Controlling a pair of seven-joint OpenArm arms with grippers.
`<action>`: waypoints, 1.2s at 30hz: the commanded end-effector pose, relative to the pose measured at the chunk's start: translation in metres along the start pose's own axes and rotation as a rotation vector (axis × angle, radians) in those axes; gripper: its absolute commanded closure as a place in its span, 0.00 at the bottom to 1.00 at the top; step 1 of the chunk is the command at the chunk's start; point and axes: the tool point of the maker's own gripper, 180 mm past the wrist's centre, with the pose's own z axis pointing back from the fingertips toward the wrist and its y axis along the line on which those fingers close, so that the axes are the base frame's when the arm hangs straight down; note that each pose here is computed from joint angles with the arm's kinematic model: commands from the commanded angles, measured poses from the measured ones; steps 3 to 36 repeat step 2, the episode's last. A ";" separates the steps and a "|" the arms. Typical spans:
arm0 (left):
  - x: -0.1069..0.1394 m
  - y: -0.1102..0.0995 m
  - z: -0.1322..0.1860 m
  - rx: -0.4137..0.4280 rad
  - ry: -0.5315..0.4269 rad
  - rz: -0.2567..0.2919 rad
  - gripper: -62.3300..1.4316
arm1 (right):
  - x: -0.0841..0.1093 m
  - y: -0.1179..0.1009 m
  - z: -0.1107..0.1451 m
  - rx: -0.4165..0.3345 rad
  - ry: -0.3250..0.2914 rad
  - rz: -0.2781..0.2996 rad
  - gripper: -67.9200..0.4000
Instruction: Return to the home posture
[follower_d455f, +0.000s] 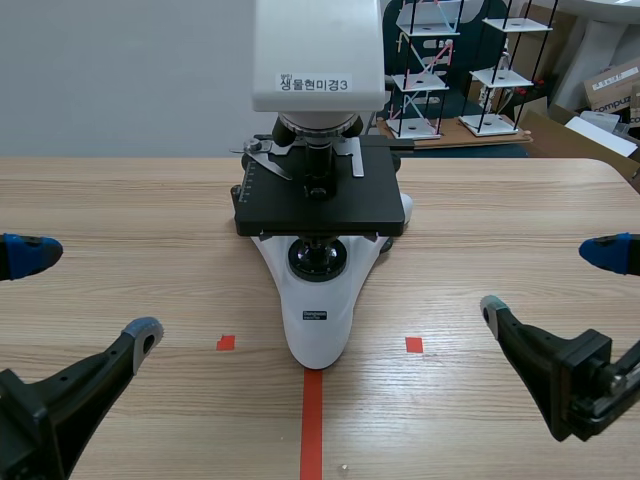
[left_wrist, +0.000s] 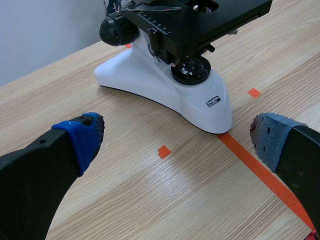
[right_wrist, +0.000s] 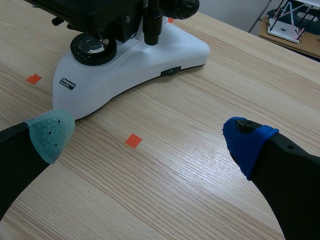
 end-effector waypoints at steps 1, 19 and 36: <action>0.006 -0.001 -0.001 0.000 -0.030 0.011 0.01 | 0.011 -0.002 -0.001 0.003 -0.033 0.010 0.00; 0.006 -0.001 -0.001 0.000 -0.030 0.011 0.01 | 0.011 -0.002 -0.001 0.003 -0.033 0.010 0.00; 0.006 -0.001 -0.001 0.000 -0.030 0.011 0.01 | 0.011 -0.002 -0.001 0.003 -0.033 0.010 0.00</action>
